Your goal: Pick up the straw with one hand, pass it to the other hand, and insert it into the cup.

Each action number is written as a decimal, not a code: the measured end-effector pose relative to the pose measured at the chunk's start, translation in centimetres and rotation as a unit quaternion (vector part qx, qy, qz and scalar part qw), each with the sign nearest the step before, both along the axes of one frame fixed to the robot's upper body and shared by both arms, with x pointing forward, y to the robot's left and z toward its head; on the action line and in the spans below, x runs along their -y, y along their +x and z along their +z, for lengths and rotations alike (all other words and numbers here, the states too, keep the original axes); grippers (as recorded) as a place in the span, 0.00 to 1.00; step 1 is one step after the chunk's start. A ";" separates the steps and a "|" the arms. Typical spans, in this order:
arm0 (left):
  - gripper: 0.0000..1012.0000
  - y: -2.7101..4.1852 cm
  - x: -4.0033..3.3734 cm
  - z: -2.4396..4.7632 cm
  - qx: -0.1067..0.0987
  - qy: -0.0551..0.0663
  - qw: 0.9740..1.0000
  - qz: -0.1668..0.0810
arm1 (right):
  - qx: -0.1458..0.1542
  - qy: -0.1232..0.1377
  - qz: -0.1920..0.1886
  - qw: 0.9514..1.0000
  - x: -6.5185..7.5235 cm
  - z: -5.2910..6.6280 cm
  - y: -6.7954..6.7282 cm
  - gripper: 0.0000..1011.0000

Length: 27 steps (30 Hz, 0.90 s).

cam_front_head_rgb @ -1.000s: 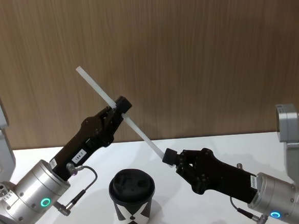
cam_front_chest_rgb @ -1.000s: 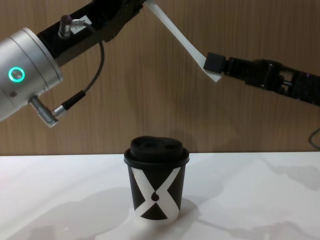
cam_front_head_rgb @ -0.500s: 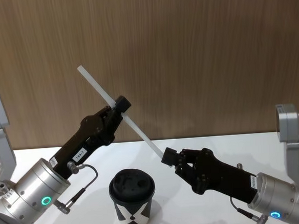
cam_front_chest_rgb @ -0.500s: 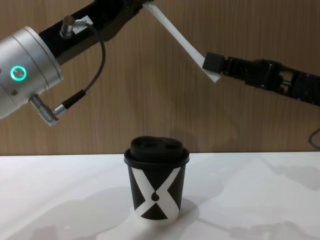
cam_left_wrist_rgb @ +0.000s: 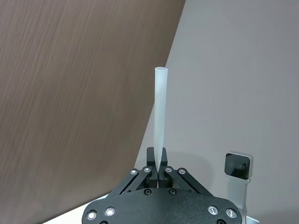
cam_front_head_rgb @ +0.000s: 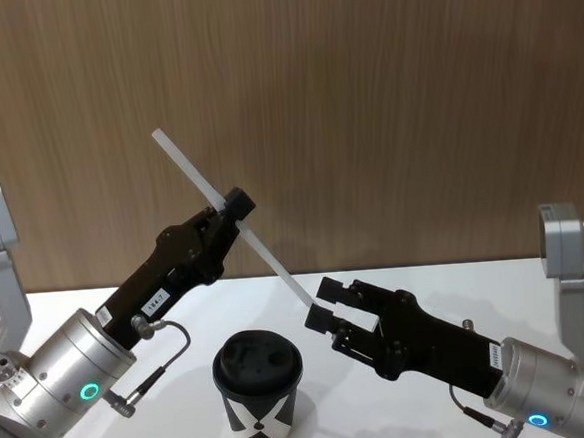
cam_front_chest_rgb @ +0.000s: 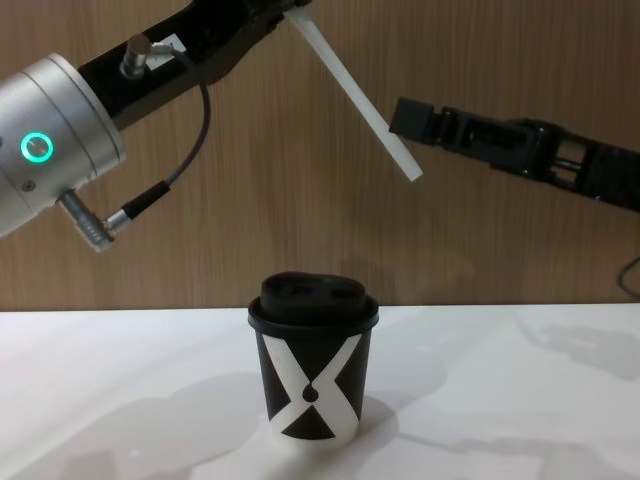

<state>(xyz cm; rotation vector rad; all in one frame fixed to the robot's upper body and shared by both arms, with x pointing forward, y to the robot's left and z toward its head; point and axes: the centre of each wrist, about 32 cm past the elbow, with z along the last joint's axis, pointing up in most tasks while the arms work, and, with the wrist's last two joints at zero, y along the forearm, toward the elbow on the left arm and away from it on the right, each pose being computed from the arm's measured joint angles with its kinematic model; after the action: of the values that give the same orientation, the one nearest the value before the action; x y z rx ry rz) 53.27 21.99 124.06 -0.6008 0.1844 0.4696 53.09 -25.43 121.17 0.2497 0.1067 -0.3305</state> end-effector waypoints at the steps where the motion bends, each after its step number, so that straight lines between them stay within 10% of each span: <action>1: 0.01 -0.01 -0.03 0.03 0.000 0.001 1.000 0.001 | 0.000 0.000 0.000 1.000 0.0 0.0 0.0 0.51; 13: 0.01 -0.23 -0.53 0.58 0.010 0.026 1.000 0.010 | 0.000 0.000 0.000 1.000 0.0 0.0 0.0 0.85; 27: 0.01 -0.80 -1.28 2.00 0.045 0.106 0.992 0.042 | 0.000 0.000 0.000 1.000 0.0 0.0 0.0 0.99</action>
<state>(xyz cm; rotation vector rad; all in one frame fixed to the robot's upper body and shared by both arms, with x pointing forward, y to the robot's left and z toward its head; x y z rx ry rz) 52.46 23.26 126.07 -0.4213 0.0232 0.5349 53.09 -25.43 121.17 0.2496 0.1068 -0.3305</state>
